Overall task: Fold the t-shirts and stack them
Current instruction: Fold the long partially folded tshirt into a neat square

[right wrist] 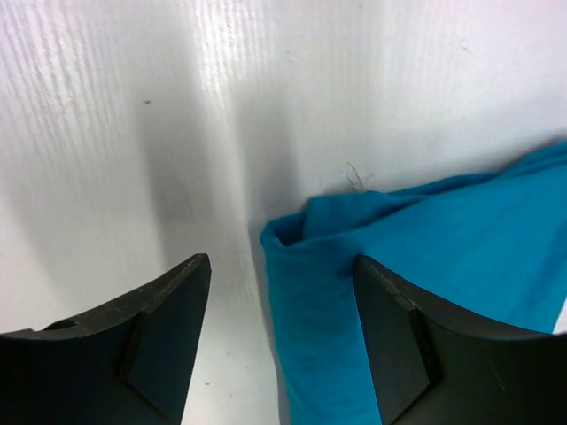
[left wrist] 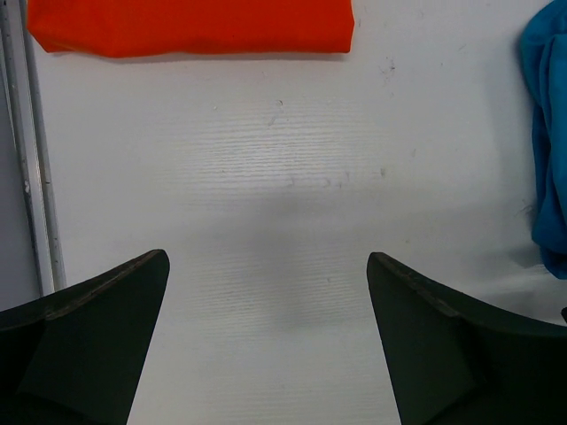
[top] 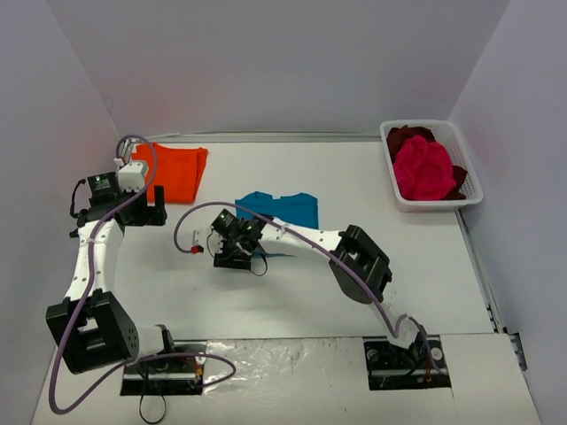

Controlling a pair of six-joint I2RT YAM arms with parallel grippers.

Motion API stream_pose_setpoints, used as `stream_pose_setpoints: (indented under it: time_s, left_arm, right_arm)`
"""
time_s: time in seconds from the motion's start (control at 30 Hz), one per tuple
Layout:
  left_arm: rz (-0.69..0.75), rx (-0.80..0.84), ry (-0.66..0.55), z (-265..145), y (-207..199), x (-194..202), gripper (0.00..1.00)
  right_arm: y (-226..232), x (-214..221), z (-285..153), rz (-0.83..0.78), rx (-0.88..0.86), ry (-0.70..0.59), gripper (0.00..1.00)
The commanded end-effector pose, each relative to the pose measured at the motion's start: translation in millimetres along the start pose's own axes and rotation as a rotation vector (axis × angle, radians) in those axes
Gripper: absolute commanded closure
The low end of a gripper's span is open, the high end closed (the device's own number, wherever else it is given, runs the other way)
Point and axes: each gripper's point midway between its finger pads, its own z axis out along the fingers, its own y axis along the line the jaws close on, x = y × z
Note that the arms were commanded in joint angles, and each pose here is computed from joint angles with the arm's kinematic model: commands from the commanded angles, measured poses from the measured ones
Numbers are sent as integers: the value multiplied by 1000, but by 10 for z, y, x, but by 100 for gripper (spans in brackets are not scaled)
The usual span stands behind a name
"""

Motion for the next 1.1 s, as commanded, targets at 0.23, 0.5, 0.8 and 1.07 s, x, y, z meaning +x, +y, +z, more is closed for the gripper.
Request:
stream_pose_setpoints:
  time_s: [0.23, 0.5, 0.8, 1.07]
  left_arm:
    - [-26, 29, -31, -68, -18, -96, 6]
    - [-25, 42, -24, -38, -28, -77, 6]
    - [-28, 52, -28, -29, -44, -86, 6]
    - [-26, 58, -20, -16, -50, -71, 6]
  right_arm:
    - [170, 170, 143, -30, -21, 97, 42]
    - [80, 161, 83, -49, 16, 105, 39]
    - [-183, 17, -427, -74, 125, 60, 35]
    - [-145, 241, -398, -60, 92, 94, 36]
